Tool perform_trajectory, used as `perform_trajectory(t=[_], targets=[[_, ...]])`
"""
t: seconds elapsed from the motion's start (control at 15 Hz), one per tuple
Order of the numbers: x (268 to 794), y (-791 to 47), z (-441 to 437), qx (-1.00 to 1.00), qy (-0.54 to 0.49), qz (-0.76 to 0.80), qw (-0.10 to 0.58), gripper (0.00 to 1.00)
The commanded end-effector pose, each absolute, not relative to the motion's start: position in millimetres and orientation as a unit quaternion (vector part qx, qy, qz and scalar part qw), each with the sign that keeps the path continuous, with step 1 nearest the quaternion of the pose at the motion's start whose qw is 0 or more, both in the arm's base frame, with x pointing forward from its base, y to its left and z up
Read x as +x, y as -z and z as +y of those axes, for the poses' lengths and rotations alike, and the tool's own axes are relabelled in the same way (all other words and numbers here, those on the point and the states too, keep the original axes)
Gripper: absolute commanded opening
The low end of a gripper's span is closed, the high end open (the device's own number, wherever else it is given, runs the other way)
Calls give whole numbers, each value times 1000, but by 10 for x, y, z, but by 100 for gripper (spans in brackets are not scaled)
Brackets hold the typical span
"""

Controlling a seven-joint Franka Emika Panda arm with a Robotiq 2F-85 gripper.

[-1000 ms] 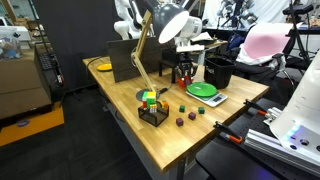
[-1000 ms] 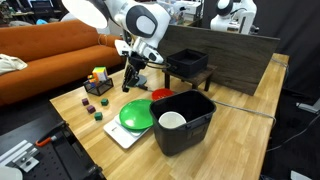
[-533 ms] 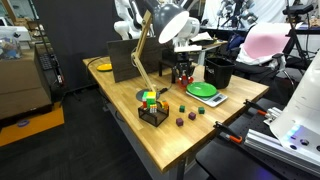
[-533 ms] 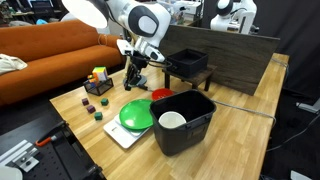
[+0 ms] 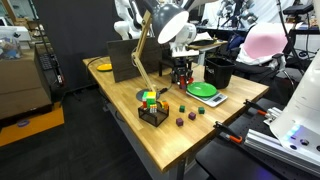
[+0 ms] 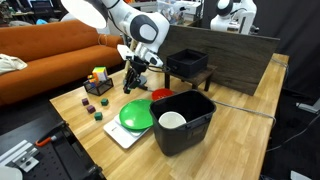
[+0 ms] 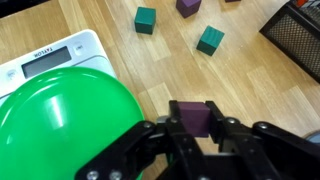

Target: Move the purple block from the basket to the table

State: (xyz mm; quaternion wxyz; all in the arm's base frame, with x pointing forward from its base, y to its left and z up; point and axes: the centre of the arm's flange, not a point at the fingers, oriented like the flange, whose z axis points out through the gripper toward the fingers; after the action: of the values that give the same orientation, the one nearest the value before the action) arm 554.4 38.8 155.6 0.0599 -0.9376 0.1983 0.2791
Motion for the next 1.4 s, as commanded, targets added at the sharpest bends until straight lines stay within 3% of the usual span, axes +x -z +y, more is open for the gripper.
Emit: perform_trajectory(t=[0.0, 0.27, 0.33, 0.4, 0.8, 0.93, 1.33], targets=[[5575, -1492, 437, -938, -288, 182, 70, 7], [5561, -1420, 485, -937, -296, 173, 70, 7], [5556, -1407, 491, -936, -298, 173, 69, 35], [5551, -1391, 494, -935, -300, 174, 70, 55], [5498, -1421, 455, -933, -301, 183, 74, 95], [5470, -1489, 406, -934, -293, 189, 77, 100], [5379, -1905, 43, -937, -251, 225, 90, 100]])
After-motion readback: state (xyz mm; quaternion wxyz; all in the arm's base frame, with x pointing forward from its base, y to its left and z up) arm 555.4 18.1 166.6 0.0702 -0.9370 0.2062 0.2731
